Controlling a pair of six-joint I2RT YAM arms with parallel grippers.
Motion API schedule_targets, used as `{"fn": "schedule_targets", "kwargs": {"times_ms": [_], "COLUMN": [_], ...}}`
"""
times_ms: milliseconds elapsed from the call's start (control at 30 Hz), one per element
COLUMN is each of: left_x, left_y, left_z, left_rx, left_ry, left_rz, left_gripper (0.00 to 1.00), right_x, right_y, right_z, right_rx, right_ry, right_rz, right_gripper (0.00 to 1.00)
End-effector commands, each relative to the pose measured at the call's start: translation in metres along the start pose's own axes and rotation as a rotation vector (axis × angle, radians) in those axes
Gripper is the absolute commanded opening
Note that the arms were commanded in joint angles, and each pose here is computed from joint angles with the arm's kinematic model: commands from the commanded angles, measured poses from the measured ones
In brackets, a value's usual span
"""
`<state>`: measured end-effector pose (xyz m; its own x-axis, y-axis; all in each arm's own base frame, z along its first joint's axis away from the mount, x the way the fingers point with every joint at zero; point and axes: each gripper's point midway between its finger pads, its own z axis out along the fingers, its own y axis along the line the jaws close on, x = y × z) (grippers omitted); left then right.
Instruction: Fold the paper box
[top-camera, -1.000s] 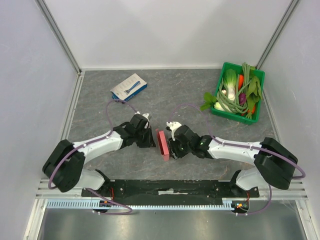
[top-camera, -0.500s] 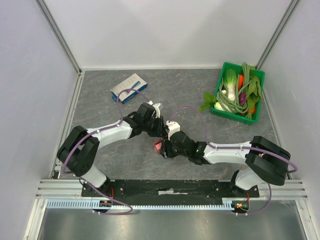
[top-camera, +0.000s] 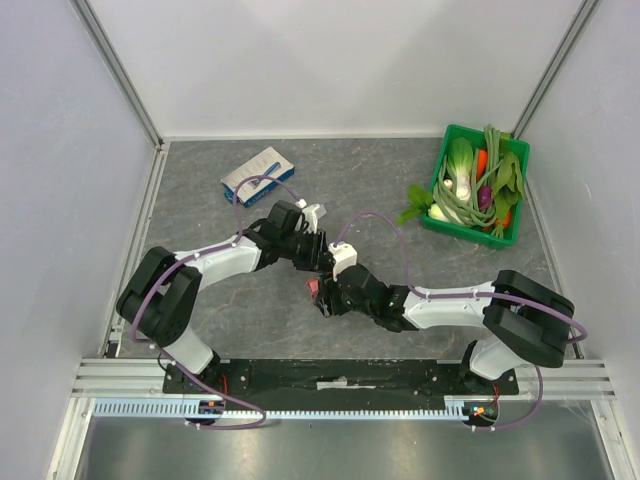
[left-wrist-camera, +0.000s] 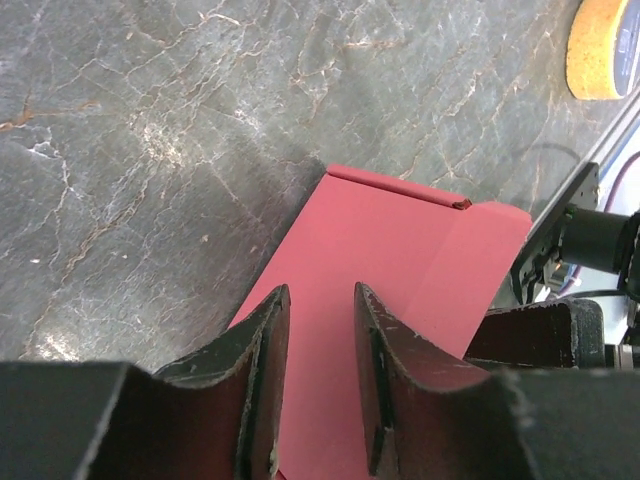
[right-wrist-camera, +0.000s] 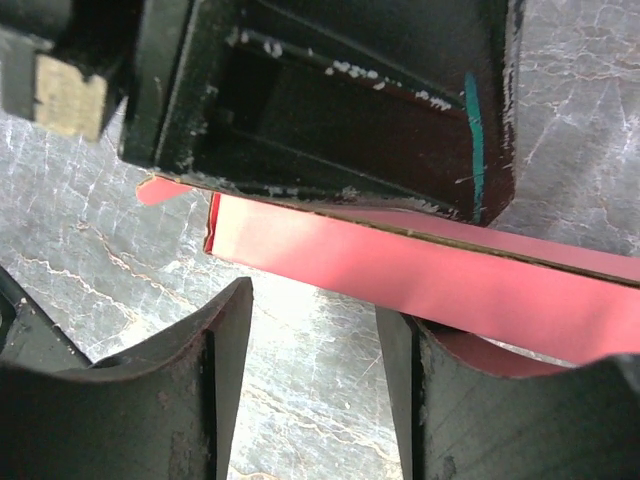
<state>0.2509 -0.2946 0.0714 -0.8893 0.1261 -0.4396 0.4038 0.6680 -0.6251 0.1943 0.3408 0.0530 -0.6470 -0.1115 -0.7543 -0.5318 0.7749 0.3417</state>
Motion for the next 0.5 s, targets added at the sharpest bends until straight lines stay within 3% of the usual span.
{"fn": "schedule_targets", "kwargs": {"times_ms": [0,233,467], "left_x": [0.009,-0.02,-0.03], "left_y": [-0.02,-0.011,-0.006], "left_z": [-0.003,-0.026,-0.048], "left_rx": [0.12,-0.02,-0.125], "left_ry": [0.066,-0.11,-0.168], "left_rz": [0.058,0.066,0.086], "left_gripper": [0.38,0.47,0.56], "right_x": [-0.032,-0.029,-0.019], "right_y": [0.002,0.0,-0.006], "right_z": [0.005,-0.001,-0.003], "right_rx": [0.017,0.018,0.03], "right_ry": [-0.126,-0.117,-0.099], "right_rz": [-0.02,-0.009,0.0], "right_gripper": [0.58,0.52,0.52]}}
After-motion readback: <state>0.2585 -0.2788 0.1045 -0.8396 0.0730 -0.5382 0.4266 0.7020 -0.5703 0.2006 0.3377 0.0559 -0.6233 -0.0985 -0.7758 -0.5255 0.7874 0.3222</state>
